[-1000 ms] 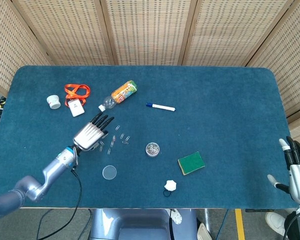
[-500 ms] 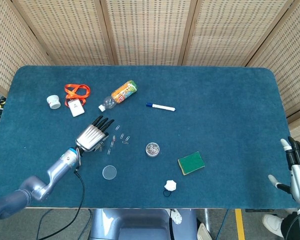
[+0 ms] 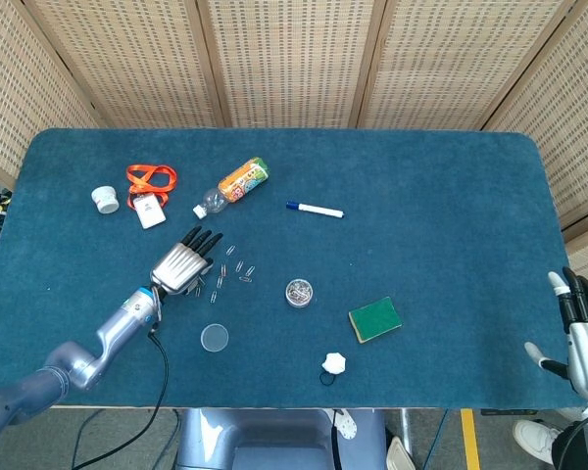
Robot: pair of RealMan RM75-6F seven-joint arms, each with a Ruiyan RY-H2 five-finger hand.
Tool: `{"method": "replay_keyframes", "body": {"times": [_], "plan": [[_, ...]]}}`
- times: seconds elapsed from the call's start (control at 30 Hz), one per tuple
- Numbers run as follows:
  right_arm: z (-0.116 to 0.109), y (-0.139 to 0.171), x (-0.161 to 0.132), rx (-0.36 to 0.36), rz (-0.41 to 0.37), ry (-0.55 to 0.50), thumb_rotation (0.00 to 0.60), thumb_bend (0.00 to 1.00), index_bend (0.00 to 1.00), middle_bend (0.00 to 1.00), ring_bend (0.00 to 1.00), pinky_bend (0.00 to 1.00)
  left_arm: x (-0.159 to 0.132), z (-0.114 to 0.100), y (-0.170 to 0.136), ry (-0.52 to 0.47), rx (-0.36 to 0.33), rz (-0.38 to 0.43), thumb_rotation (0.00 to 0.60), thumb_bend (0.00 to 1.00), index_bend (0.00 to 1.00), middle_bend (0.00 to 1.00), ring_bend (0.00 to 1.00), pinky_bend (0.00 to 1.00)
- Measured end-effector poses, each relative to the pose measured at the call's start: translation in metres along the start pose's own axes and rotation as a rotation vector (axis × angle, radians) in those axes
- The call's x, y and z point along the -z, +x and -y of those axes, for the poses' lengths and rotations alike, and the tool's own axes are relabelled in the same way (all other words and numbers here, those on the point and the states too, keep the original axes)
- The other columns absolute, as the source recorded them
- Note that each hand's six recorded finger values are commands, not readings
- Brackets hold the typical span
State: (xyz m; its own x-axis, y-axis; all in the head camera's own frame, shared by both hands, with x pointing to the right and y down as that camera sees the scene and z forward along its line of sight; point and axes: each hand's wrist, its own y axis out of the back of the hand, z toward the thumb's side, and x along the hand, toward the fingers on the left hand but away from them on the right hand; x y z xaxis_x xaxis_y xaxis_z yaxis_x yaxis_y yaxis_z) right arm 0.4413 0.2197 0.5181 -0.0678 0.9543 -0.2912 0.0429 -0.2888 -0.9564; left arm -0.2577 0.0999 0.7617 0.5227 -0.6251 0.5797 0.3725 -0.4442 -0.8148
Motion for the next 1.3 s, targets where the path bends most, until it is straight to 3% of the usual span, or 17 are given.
{"method": "replay_keyframes", "body": {"times": [0.2,0.57,0.83,1.3], "plan": [[-0.001,0.000,0.001,0.003,0.002,-0.004,0.600,0.00,0.00,0.00,0.00,0.00,-0.003,0.000,0.002,-0.015,0.007,0.007,0.600,0.40,0.53,0.00,0.00,0.00],[-0.004,0.000,0.002,0.008,0.003,-0.014,0.600,0.00,0.00,0.00,0.00,0.00,-0.005,0.005,0.002,-0.006,0.037,0.017,0.600,0.41,0.55,0.00,0.00,0.00],[-0.005,0.001,0.002,0.012,0.000,-0.020,0.600,0.00,0.00,0.00,0.00,0.00,-0.004,0.006,0.001,-0.002,0.046,0.006,0.600,0.42,0.73,0.00,0.00,0.00],[-0.006,0.002,0.001,0.015,-0.006,-0.028,0.600,0.00,0.00,0.00,0.00,0.00,0.013,-0.015,-0.005,-0.013,-0.027,-0.021,0.600,0.44,0.78,0.00,0.00,0.00]]}}
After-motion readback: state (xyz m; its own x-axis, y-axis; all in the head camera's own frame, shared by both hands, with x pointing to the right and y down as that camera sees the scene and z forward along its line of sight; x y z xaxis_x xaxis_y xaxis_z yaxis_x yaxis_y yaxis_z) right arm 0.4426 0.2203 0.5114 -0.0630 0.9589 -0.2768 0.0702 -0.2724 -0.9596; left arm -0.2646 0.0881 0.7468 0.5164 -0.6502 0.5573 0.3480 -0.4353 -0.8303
